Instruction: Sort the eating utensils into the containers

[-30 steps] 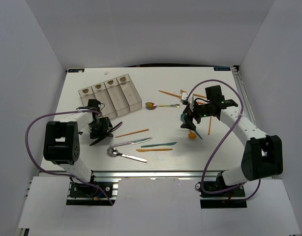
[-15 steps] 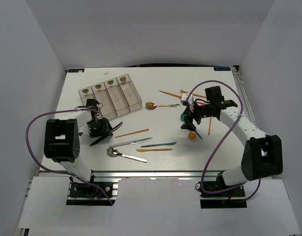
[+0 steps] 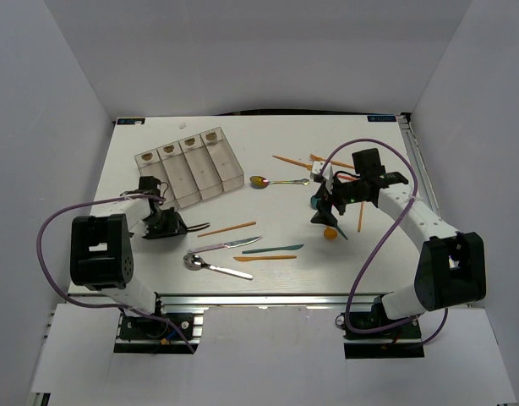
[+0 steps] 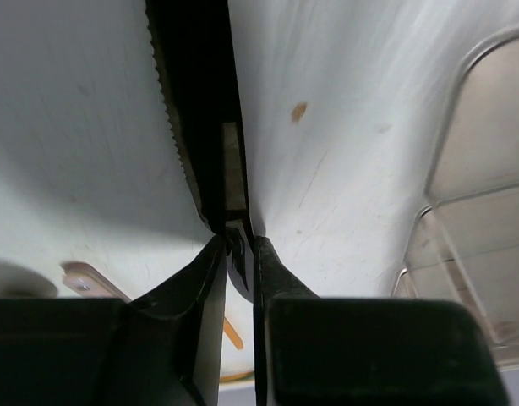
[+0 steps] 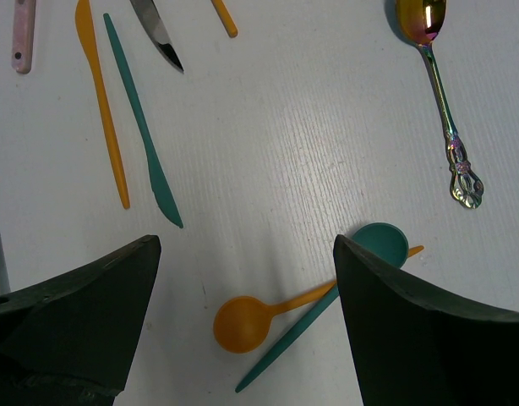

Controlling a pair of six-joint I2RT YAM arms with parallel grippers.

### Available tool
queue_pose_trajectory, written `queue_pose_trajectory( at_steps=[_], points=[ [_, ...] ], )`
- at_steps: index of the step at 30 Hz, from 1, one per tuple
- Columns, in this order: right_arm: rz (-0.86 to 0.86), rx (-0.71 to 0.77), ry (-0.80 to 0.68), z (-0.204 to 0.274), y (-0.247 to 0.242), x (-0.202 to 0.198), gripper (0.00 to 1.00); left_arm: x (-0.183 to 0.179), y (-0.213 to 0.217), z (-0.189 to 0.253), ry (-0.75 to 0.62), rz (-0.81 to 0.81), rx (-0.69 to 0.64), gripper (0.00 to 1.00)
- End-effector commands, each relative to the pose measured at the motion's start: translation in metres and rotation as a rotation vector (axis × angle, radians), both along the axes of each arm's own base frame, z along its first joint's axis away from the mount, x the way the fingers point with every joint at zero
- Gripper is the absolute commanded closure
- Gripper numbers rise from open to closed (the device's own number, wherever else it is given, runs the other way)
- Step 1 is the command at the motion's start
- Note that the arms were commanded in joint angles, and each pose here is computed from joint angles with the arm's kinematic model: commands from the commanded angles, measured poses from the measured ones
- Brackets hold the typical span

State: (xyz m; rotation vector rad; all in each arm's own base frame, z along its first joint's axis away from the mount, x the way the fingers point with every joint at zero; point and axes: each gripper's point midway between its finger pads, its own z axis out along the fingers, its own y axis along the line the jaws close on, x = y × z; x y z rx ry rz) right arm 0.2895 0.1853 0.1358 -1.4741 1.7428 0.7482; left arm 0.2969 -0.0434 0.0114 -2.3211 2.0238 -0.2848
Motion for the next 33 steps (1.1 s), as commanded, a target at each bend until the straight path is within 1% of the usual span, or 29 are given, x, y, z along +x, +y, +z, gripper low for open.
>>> queue_pose_trajectory(
  at_steps=[1, 3, 6, 9, 13, 14, 15, 19, 22, 23, 24, 25, 26, 27, 28, 29, 30, 31, 32, 33],
  points=[
    [0.012, 0.018, -0.011, 0.007, 0.001, 0.001, 0.10, -0.035, 0.047, -0.024, 0.115, -0.032, 0.225, 0.82],
    [0.013, 0.017, -0.012, 0.007, 0.001, 0.002, 0.11, -0.030, 0.054, -0.016, 0.086, -0.044, 0.248, 0.91],
    [0.012, 0.016, -0.013, 0.007, 0.001, 0.002, 0.11, -0.022, 0.057, -0.004, 0.042, -0.081, 0.264, 1.00],
    [0.010, 0.015, -0.012, 0.008, 0.001, 0.001, 0.11, -0.016, 0.057, 0.012, -0.013, -0.127, 0.280, 1.00],
    [0.010, 0.013, -0.010, 0.007, 0.001, 0.002, 0.11, -0.016, 0.065, 0.037, -0.092, -0.172, 0.350, 1.00],
    [0.010, 0.013, -0.010, 0.007, 0.001, 0.002, 0.11, -0.017, 0.066, 0.042, -0.108, -0.209, 0.366, 1.00],
    [0.010, 0.013, -0.009, 0.007, 0.001, 0.002, 0.11, -0.016, 0.067, 0.054, -0.151, -0.215, 0.379, 1.00],
    [0.010, 0.017, -0.005, 0.007, 0.001, 0.003, 0.11, -0.013, 0.068, 0.080, -0.243, -0.289, 0.429, 1.00],
    [0.011, 0.018, -0.004, 0.007, 0.002, 0.003, 0.11, -0.007, 0.065, 0.101, -0.331, -0.427, 0.474, 1.00],
    [0.012, 0.020, -0.006, 0.008, 0.002, 0.004, 0.11, -0.001, 0.065, 0.112, -0.383, -0.495, 0.505, 1.00],
    [0.012, 0.021, -0.008, 0.008, 0.003, 0.004, 0.11, 0.004, 0.063, 0.118, -0.411, -0.529, 0.515, 1.00],
    [0.010, 0.021, -0.008, 0.008, 0.002, 0.005, 0.11, 0.009, 0.063, 0.129, -0.459, -0.613, 0.553, 1.00],
    [0.012, 0.021, -0.008, 0.009, 0.003, 0.005, 0.11, 0.019, 0.058, 0.141, -0.529, -0.695, 0.581, 1.00],
    [0.011, 0.021, -0.007, 0.009, 0.003, 0.005, 0.11, 0.024, 0.058, 0.149, -0.564, -0.770, 0.618, 1.00],
    [0.011, 0.021, -0.008, 0.010, 0.003, 0.005, 0.11, 0.031, 0.054, 0.154, -0.598, -0.814, 0.631, 1.00],
    [0.013, 0.023, -0.006, 0.009, 0.003, 0.005, 0.11, 0.043, 0.053, 0.171, -0.656, -0.844, 0.656, 1.00],
    [0.013, 0.023, -0.006, 0.009, 0.003, 0.005, 0.11, 0.049, 0.051, 0.175, -0.672, -0.939, 0.686, 1.00],
    [0.013, 0.025, -0.009, 0.011, 0.003, 0.005, 0.11, 0.057, 0.052, 0.178, -0.674, -0.970, 0.698, 1.00],
    [0.014, 0.028, -0.005, 0.011, 0.004, 0.005, 0.11, 0.072, 0.052, 0.180, -0.666, -1.003, 0.688, 1.00],
    [0.014, 0.030, -0.008, 0.012, 0.004, 0.005, 0.11, 0.080, 0.053, 0.178, -0.657, -1.081, 0.712, 1.00]
  ],
)
